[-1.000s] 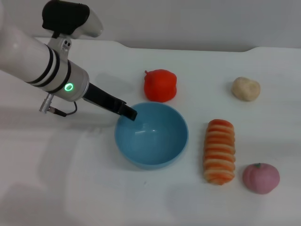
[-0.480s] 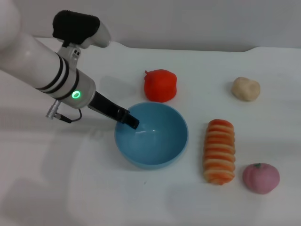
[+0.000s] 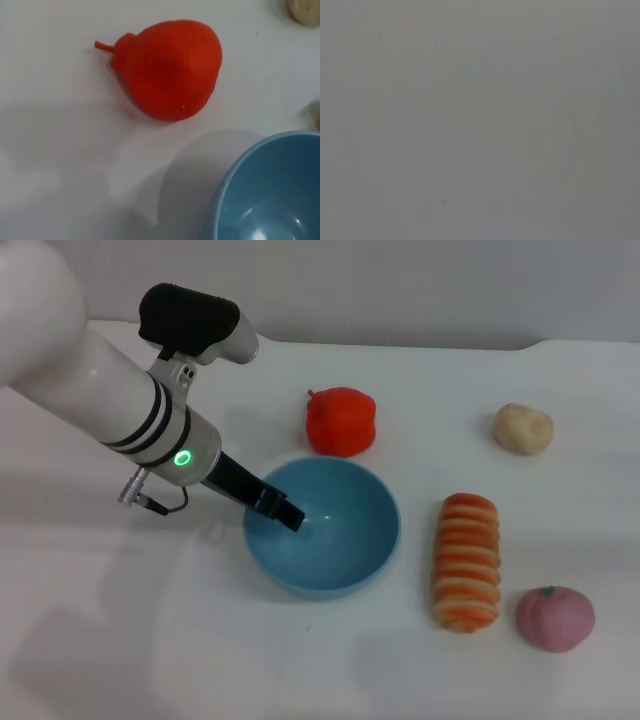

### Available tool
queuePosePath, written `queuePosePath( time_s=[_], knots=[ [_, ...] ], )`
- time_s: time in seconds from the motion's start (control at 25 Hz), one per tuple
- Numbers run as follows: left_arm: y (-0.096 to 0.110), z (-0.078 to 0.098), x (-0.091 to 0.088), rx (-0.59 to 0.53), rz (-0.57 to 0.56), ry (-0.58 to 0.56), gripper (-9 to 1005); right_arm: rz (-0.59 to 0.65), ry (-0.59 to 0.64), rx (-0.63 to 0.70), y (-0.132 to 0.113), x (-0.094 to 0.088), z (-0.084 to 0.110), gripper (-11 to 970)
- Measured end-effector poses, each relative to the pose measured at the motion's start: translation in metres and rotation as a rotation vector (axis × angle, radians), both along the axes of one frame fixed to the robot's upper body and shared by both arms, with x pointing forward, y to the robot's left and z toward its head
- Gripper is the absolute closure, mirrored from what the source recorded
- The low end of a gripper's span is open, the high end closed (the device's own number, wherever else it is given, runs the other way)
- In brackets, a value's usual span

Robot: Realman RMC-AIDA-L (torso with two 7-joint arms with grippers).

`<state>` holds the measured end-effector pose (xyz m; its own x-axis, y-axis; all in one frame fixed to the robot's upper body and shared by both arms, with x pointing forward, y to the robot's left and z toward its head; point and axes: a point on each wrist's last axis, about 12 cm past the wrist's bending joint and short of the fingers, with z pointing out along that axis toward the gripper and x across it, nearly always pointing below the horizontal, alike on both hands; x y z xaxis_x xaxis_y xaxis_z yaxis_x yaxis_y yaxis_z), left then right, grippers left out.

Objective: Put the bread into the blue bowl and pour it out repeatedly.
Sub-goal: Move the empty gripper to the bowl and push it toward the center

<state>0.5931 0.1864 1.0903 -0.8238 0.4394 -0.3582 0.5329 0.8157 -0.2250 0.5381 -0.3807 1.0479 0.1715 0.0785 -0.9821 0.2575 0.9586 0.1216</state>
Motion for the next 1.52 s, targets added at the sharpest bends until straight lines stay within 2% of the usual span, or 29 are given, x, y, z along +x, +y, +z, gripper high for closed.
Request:
queuePosePath(
  time_s=[0.32, 0.52, 0.96, 1.0, 1.08, 1.2, 1.36, 1.52],
  knots=[
    [-0.001, -0.004, -0.001, 0.004, 0.001, 0.01, 319, -0.003, 0.003, 0.0, -0.001, -0.001, -0.001, 390],
    [-0.001, -0.006, -0.003, 0.006, 0.002, 0.025, 527, -0.004, 0.004, 0.0, -0.001, -0.002, -0.001, 391],
    [-0.003, -0.004, -0.003, -0.01, 0.015, 0.049, 782, -0.006, 0.0, 0.005, 0.0, -0.003, -0.002, 391],
    [-0.003, -0.003, -0.002, -0.011, 0.023, 0.051, 844, -0.01, -0.003, 0.016, 0.001, -0.003, -0.002, 391],
    [-0.002, -0.002, -0.002, -0.015, 0.034, 0.057, 967, -0.02, -0.016, 0.066, 0.001, -0.004, -0.003, 391],
    [-0.001, 0.0, -0.001, -0.025, 0.051, 0.067, 986, -0.022, -0.044, 0.174, 0.002, -0.003, -0.004, 391],
    [0.005, 0.007, 0.004, -0.065, 0.115, 0.066, 998, 0.011, -0.062, 0.413, 0.002, 0.005, -0.007, 391],
    [0.013, 0.012, 0.012, -0.137, 0.199, 0.042, 997, 0.131, 0.038, 0.561, 0.008, 0.026, -0.007, 391]
  ],
)
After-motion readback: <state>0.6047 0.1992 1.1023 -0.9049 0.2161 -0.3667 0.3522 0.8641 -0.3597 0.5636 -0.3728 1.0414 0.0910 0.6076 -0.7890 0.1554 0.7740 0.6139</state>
